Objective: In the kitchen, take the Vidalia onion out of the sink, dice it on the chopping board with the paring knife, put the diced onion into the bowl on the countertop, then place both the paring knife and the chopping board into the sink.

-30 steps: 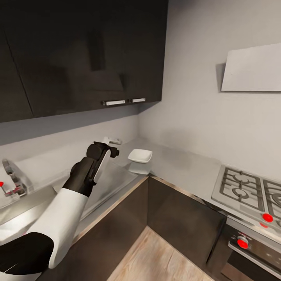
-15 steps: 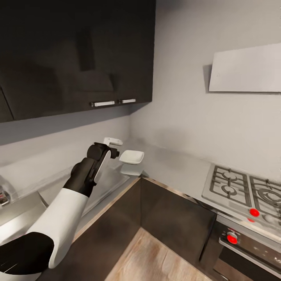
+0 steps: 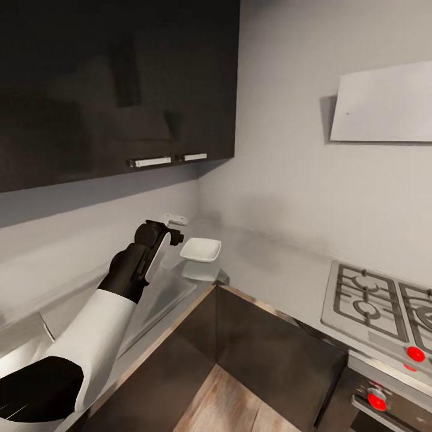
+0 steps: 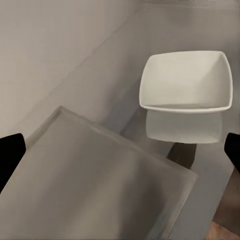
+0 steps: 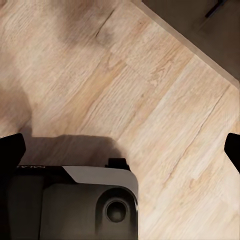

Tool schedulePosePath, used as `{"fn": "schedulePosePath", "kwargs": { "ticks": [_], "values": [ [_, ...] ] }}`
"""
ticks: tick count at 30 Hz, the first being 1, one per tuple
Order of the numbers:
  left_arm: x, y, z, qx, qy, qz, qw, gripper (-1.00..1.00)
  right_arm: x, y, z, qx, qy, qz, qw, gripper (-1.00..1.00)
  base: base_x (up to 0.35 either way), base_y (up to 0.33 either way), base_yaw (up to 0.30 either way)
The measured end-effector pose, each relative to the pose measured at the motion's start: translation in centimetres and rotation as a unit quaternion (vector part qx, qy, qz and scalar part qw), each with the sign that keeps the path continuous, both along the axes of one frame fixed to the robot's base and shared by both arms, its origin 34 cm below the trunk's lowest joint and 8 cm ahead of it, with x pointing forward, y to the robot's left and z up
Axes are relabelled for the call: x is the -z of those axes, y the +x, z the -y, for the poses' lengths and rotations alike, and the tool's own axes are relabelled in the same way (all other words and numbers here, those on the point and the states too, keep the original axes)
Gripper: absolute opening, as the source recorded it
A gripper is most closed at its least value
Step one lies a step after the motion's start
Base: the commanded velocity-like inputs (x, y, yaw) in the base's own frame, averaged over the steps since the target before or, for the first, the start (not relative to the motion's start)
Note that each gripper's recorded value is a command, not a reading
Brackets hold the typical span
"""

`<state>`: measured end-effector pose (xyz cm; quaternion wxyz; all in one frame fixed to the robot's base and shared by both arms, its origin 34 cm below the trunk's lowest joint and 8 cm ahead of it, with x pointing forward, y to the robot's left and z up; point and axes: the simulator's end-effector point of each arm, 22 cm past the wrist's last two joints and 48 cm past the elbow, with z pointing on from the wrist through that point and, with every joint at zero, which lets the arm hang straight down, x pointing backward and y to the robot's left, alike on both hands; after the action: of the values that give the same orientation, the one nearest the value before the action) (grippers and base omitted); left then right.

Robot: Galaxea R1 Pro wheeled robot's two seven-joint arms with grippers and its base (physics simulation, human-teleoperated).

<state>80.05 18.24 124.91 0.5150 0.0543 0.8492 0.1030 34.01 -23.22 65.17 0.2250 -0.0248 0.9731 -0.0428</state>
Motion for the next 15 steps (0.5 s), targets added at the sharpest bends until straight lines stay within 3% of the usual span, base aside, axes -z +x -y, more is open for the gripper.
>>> {"fn": "schedulePosePath", "kwargs": {
  "ticks": [10,15],
  "values": [
    [0.03,0.09,0.01,0.000,0.000,0.001,1.0000,1.00,0.11,-0.21,-0.16,-0.001,0.001,-0.005,1.0000,1.00,0.010,0.000,-0.005],
    [0.37,0.11,-0.04,-0.001,0.001,-0.003,1.0000,1.00,0.09,-0.19,-0.17,-0.001,0.002,-0.005,1.0000,1.00,0.000,0.000,-0.158]
  ]
}}
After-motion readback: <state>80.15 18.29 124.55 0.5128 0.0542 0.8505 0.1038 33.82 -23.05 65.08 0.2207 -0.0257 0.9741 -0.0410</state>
